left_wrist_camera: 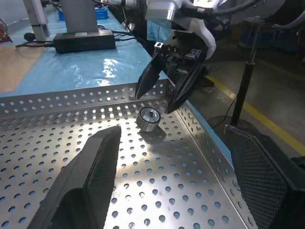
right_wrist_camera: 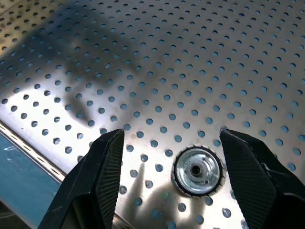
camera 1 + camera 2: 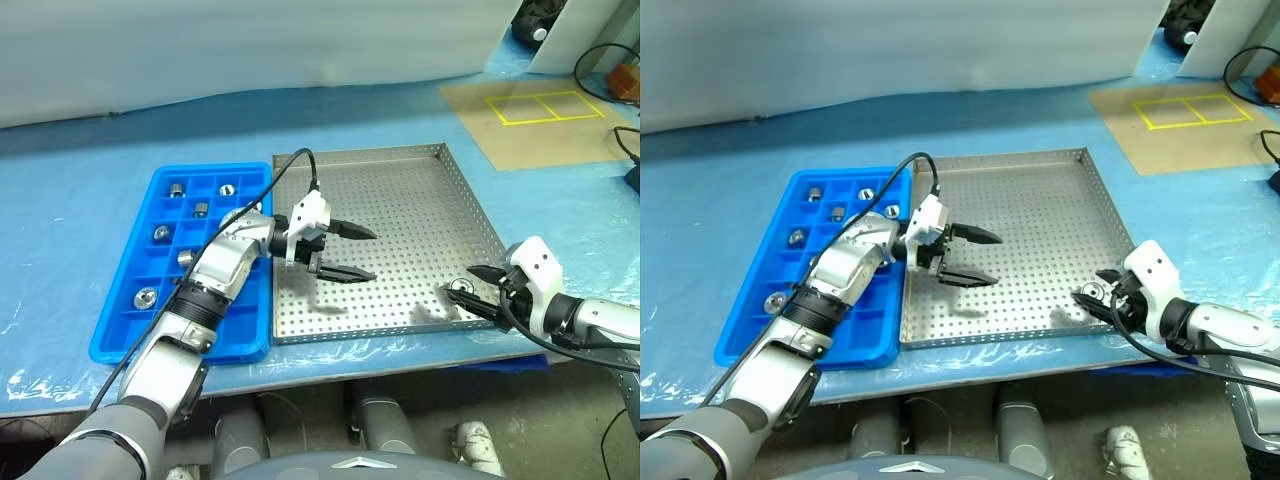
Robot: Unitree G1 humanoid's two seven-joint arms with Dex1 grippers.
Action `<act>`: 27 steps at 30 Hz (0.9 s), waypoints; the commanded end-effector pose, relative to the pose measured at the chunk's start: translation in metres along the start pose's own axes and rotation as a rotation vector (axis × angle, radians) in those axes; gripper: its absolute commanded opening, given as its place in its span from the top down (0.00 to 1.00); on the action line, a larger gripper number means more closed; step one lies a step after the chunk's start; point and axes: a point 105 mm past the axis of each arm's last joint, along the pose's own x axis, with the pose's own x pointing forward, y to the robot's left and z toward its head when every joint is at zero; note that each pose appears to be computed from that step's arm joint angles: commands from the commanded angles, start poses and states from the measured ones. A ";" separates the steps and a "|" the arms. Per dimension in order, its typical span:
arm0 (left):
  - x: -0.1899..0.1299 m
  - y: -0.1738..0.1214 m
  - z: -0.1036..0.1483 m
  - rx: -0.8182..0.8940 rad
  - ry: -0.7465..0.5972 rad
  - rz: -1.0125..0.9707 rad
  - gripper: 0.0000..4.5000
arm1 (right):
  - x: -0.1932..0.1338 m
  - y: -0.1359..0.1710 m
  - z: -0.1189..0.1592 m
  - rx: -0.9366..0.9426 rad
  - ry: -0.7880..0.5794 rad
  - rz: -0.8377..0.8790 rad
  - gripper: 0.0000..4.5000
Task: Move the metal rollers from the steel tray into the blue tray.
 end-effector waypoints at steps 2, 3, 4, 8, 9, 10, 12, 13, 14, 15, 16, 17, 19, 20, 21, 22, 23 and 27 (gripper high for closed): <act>-0.002 -0.004 0.006 0.032 -0.006 0.000 0.19 | -0.004 -0.014 0.003 -0.022 -0.019 -0.050 0.26; -0.002 -0.005 0.005 0.031 -0.005 0.001 0.19 | -0.003 -0.014 0.000 -0.023 -0.013 -0.049 0.26; -0.003 -0.006 0.005 0.029 -0.003 0.005 0.19 | -0.001 -0.016 -0.003 -0.021 -0.006 -0.051 0.26; -0.005 -0.007 0.004 0.020 -0.002 0.025 0.19 | 0.010 -0.019 -0.009 -0.021 0.008 -0.046 0.26; -0.005 -0.007 0.003 0.020 -0.001 0.027 0.19 | 0.012 -0.019 -0.010 -0.024 0.013 -0.040 0.26; -0.005 -0.008 0.003 0.019 0.000 0.028 0.19 | 0.015 -0.019 -0.012 -0.031 0.021 -0.033 0.26; -0.005 -0.010 0.003 0.017 0.000 0.029 0.19 | 0.020 -0.018 -0.014 -0.040 0.032 -0.020 0.26; -0.005 -0.011 0.003 0.016 0.000 0.030 0.19 | 0.022 -0.018 -0.014 -0.042 0.035 -0.015 0.26; -0.005 -0.011 0.003 0.015 0.000 0.031 0.19 | 0.024 -0.018 -0.015 -0.044 0.038 -0.012 0.26; -0.005 -0.012 0.003 0.014 0.000 0.033 0.19 | 0.025 -0.018 -0.015 -0.045 0.040 -0.009 0.26; -0.005 -0.012 0.002 0.014 0.001 0.035 0.19 | 0.026 -0.019 -0.015 -0.049 0.040 -0.009 0.26; -0.006 -0.012 0.002 0.013 0.002 0.037 0.19 | 0.027 -0.019 -0.015 -0.052 0.040 -0.008 0.26; -0.006 -0.013 0.002 0.012 0.003 0.041 0.19 | 0.027 -0.021 -0.013 -0.063 0.040 -0.008 0.26; -0.007 -0.013 0.002 0.012 0.004 0.042 0.19 | 0.027 -0.022 -0.013 -0.064 0.039 -0.009 0.26; -0.007 -0.013 0.002 0.012 0.004 0.043 0.19 | 0.027 -0.023 -0.013 -0.064 0.039 -0.009 0.26; -0.007 -0.013 0.002 0.012 0.005 0.045 0.19 | 0.027 -0.023 -0.013 -0.064 0.038 -0.009 0.31; -0.007 -0.013 0.002 0.012 0.006 0.046 0.19 | 0.027 -0.023 -0.013 -0.063 0.038 -0.009 0.36; -0.009 -0.012 0.003 0.015 0.008 0.046 0.19 | 0.028 -0.024 -0.015 -0.061 0.036 -0.015 0.62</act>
